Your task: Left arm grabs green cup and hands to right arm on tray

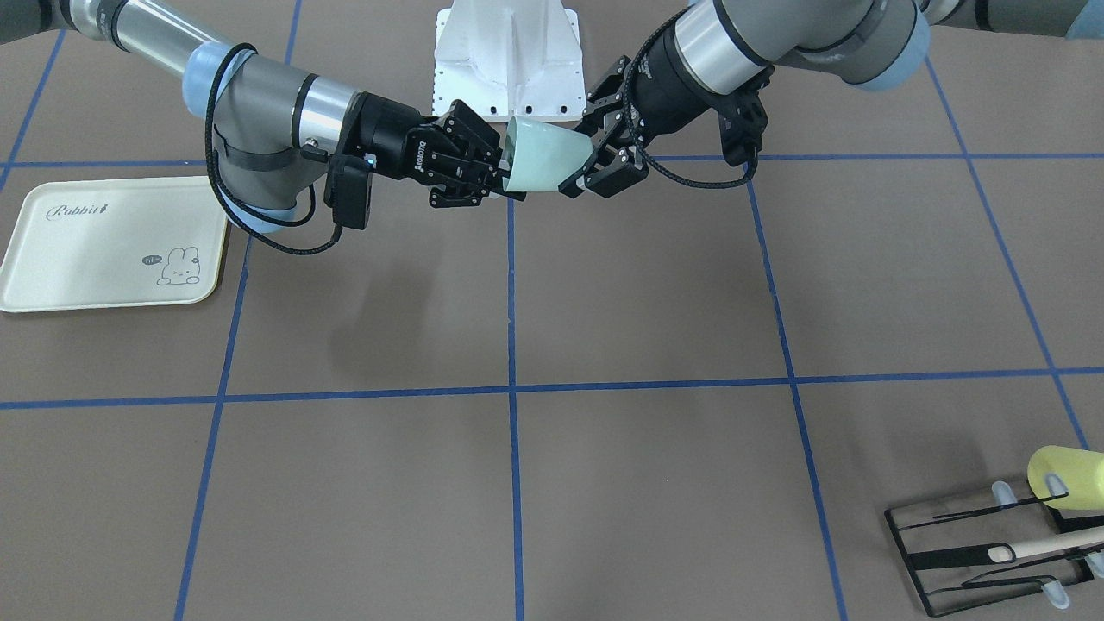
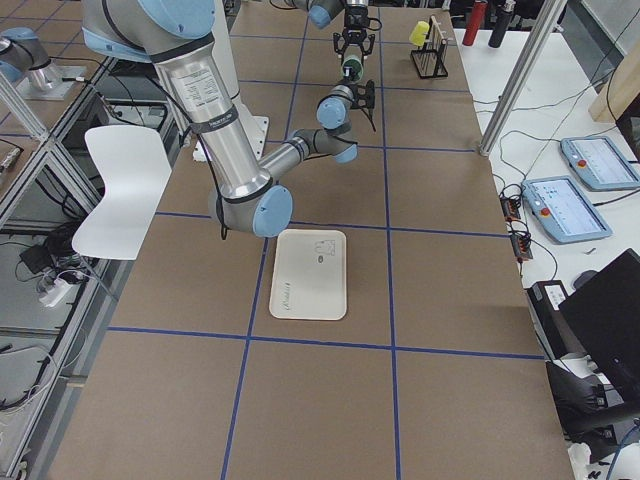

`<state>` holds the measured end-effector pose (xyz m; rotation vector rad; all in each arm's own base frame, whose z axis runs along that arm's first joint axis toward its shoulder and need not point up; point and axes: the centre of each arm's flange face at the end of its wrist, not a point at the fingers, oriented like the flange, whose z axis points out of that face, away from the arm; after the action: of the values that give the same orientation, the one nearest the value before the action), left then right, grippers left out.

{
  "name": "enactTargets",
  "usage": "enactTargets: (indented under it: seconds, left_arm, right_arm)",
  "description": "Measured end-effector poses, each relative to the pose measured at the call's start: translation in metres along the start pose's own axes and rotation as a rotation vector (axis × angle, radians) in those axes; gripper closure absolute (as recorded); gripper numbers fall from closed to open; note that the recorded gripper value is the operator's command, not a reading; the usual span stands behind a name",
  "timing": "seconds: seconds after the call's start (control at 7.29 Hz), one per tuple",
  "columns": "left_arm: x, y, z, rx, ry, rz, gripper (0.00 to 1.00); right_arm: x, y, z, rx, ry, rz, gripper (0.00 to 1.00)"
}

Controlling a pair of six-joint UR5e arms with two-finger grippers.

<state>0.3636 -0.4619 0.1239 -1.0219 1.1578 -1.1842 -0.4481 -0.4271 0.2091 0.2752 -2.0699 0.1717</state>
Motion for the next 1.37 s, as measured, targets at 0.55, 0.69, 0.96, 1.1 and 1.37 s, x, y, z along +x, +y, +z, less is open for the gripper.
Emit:
enactTargets:
  seconds: [0.55,0.69,0.96,1.1,1.37]
  left_arm:
    - [-0.001,0.002,-0.001,-0.004,0.001,0.006,0.0]
    - [-0.002,0.002,-0.002,-0.01,0.001,0.017,0.0]
    - [-0.002,0.002,-0.001,-0.034,0.006,0.047,0.0]
    - [-0.002,0.001,0.0,-0.038,0.007,0.051,0.0]
    - [-0.003,-0.002,-0.001,-0.038,0.007,0.052,0.0]
  right_arm:
    - [0.001,0.001,-0.001,0.0,-0.001,0.003,1.0]
    - [0.003,0.001,-0.002,0.0,0.002,0.004,1.0]
    - [0.004,0.001,-0.003,0.001,0.003,0.003,1.0]
    - [0.005,0.001,-0.004,0.002,0.008,0.003,1.0]
    - [0.014,-0.012,-0.013,0.03,0.039,-0.024,1.0]
